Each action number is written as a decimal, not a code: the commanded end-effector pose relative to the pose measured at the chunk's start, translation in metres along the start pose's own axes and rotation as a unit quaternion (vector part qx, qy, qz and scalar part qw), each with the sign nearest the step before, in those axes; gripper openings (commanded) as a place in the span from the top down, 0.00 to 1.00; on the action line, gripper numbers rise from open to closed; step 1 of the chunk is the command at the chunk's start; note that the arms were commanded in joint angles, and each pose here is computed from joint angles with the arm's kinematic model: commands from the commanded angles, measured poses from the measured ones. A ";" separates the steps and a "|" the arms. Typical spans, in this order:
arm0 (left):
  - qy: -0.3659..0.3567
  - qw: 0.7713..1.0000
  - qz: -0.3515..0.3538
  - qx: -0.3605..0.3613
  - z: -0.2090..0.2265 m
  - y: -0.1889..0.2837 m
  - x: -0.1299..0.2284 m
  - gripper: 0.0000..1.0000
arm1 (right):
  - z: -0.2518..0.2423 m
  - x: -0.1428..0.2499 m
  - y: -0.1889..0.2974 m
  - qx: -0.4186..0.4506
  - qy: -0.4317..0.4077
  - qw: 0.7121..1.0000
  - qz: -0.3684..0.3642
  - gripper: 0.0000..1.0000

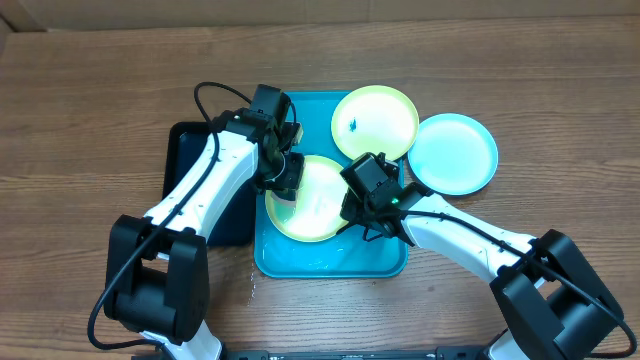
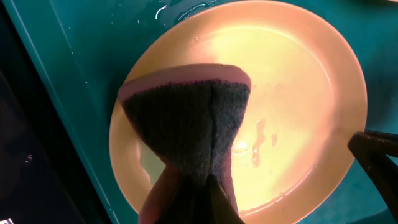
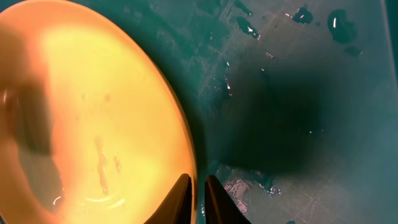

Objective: Clean dirty plates on tray and stack at the side
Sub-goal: 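Scrub the yellow plate surface with the sponge in the left gripper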

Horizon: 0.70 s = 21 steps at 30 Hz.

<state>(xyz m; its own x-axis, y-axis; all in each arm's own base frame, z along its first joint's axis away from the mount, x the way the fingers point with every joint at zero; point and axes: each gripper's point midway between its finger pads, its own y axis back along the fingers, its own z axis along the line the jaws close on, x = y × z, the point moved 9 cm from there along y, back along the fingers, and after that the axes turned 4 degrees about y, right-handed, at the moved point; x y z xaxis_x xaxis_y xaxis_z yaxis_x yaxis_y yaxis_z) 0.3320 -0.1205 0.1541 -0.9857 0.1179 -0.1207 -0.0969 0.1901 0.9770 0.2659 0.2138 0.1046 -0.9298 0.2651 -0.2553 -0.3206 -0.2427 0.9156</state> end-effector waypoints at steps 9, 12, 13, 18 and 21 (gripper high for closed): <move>0.000 1.000 0.004 -0.007 -0.003 -0.004 0.001 0.96 | 0.002 -0.002 0.002 -0.006 0.001 1.000 -0.005 0.92; -0.001 1.000 0.006 -0.007 -0.003 -0.004 0.001 0.96 | 0.001 -0.002 -0.001 -0.004 0.001 1.000 -0.003 0.92; -0.001 1.000 0.005 -0.008 -0.003 -0.004 0.001 0.96 | 0.001 -0.002 -0.002 -0.003 0.001 1.000 -0.002 0.92; -0.001 1.000 0.004 -0.015 -0.002 -0.004 0.001 0.96 | 0.001 -0.002 -0.002 -0.002 0.001 1.000 -0.002 0.91; -0.001 1.000 0.004 -0.015 -0.002 -0.004 0.001 0.96 | 0.001 -0.001 -0.003 -0.001 0.001 1.000 0.000 0.91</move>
<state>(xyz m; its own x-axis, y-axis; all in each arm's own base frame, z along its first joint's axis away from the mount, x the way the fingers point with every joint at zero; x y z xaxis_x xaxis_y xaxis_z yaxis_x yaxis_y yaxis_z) 0.3314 -0.1220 0.1540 -0.9844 0.1253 -0.1235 -0.1003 0.1770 0.9791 0.2664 0.2145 0.1043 -0.9299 0.2647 -0.2554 -0.3214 -0.2473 0.9141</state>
